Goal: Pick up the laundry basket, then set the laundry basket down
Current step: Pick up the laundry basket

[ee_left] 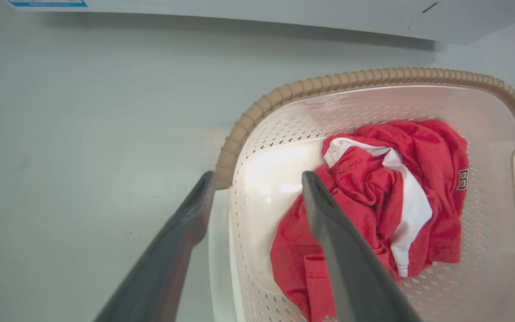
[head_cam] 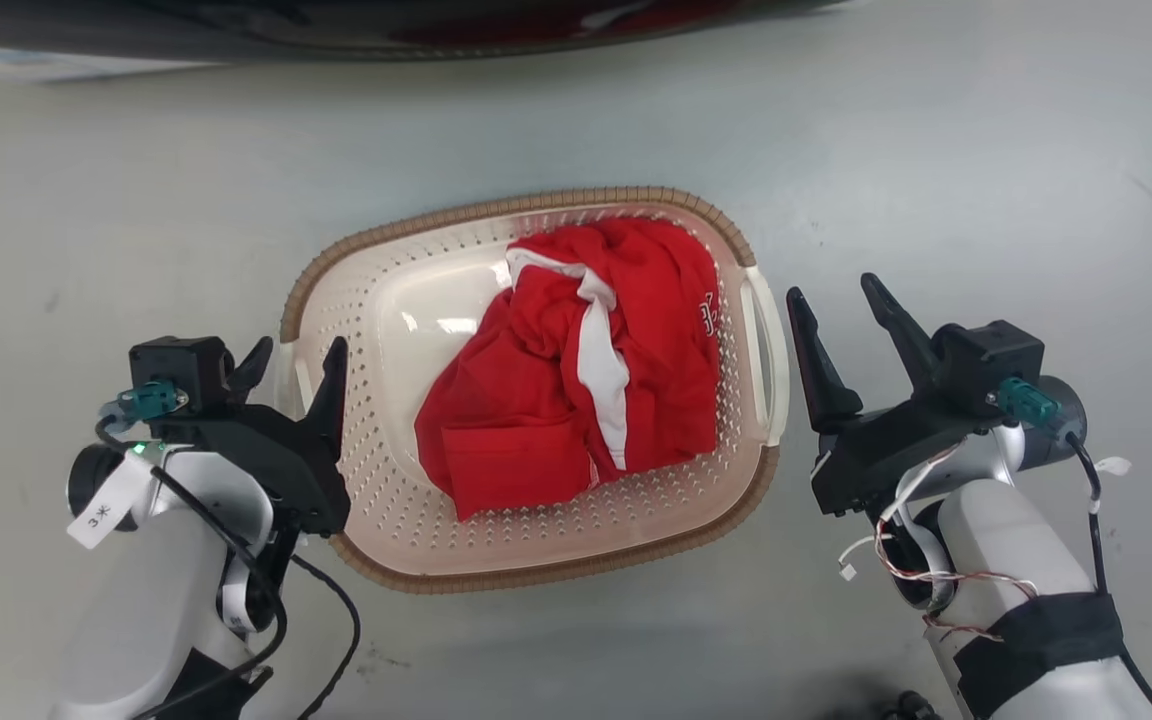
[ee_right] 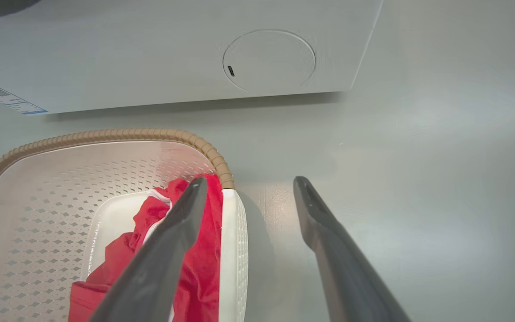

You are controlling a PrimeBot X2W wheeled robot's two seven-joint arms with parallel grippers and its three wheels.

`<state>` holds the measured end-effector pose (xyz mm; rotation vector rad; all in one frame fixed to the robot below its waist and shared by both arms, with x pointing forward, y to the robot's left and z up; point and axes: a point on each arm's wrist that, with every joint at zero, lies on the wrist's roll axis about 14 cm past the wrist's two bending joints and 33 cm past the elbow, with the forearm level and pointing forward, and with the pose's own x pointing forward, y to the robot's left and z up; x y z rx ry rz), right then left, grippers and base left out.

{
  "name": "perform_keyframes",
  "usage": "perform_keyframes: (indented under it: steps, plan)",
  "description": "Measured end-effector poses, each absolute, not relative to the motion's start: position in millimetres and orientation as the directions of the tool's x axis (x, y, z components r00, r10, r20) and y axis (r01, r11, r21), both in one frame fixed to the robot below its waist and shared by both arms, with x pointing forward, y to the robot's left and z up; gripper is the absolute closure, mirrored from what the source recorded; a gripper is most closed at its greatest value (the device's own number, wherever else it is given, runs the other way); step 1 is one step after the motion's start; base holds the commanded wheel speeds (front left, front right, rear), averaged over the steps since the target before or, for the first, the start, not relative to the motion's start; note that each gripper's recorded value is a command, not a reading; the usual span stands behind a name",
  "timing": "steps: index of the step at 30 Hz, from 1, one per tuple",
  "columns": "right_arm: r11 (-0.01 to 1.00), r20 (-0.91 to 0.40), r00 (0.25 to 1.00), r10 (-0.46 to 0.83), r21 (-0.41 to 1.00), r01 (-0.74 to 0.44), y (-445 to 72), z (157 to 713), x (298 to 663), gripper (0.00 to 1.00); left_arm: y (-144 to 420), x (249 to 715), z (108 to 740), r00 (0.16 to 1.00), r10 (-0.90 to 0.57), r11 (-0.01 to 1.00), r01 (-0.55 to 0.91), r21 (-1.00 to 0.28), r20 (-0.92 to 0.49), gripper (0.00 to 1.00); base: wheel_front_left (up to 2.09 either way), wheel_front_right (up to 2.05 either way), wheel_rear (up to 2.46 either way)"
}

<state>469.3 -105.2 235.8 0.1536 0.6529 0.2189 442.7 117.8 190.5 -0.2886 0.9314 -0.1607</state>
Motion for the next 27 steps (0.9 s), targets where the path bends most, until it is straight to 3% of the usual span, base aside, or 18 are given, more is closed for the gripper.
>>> perform_keyframes:
  steps: [14,15,16,17,18,27]
  plan:
    - [0.953,-0.698,0.649,0.302,0.233,-0.192,-91.7,170.0,449.8,0.0,125.2,399.0,122.5,0.405,-0.242,0.95,-0.086,-0.301,-0.882,0.0,0.0,0.0,0.0]
    - [0.953,-0.704,0.642,0.304,0.236,-0.192,-91.1,167.8,448.7,0.09,124.3,399.4,121.8,0.404,-0.244,0.949,-0.09,-0.303,-0.882,0.08,0.0,0.0,0.0]
    - [0.952,-0.707,0.638,0.306,0.237,-0.194,-90.3,166.2,448.4,0.55,123.6,400.1,120.9,0.402,-0.243,0.948,-0.093,-0.304,-0.883,0.47,0.0,0.0,0.0]
    - [0.95,-0.709,0.632,0.313,0.241,-0.2,-88.8,165.0,448.4,0.81,123.0,402.0,120.8,0.407,-0.245,0.947,-0.096,-0.308,-0.88,1.0,0.0,0.0,0.0]
    - [0.947,-0.71,0.627,0.322,0.246,-0.208,-86.7,163.9,448.3,1.0,122.4,403.6,120.6,0.41,-0.247,0.945,-0.098,-0.312,-0.878,1.0,0.0,0.0,0.0]
    - [0.935,-0.718,0.599,0.355,0.286,-0.21,-75.0,158.3,446.5,1.0,119.5,411.2,120.2,0.424,-0.251,0.941,-0.104,-0.322,-0.87,1.0,0.0,0.0,0.0]
